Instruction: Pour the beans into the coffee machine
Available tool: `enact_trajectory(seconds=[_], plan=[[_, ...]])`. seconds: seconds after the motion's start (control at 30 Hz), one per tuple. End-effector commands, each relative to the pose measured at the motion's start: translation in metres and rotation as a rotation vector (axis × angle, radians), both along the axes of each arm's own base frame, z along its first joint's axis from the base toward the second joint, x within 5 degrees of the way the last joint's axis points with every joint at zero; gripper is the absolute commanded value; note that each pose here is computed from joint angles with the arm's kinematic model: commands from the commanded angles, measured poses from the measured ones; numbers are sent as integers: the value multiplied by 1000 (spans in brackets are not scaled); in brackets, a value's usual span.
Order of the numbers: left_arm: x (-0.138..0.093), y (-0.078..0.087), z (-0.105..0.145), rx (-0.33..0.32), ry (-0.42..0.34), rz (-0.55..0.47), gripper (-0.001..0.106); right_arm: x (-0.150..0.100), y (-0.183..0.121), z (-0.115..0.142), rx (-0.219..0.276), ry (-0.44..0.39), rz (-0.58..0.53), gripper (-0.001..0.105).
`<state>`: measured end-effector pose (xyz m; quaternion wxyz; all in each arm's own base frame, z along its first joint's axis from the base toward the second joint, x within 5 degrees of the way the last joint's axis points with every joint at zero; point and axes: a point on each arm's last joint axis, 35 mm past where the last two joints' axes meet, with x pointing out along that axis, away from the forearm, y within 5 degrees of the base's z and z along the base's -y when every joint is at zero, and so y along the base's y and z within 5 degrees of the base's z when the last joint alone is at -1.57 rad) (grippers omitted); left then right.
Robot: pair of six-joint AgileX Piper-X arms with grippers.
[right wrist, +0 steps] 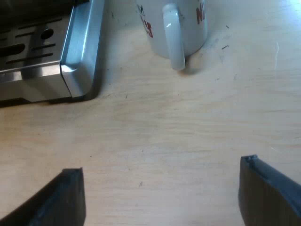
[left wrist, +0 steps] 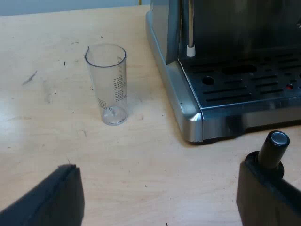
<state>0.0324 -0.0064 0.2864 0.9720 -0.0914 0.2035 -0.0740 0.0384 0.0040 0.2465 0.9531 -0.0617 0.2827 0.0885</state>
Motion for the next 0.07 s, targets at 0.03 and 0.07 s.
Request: enact_trajectory(seconds=[0.03, 0.07], plan=[[2, 0, 1, 3, -4, -3, 69, 1, 1, 2, 4, -6, 20, 69], [2, 0, 1, 3, -4, -3, 69, 1, 1, 2, 4, -6, 20, 69]])
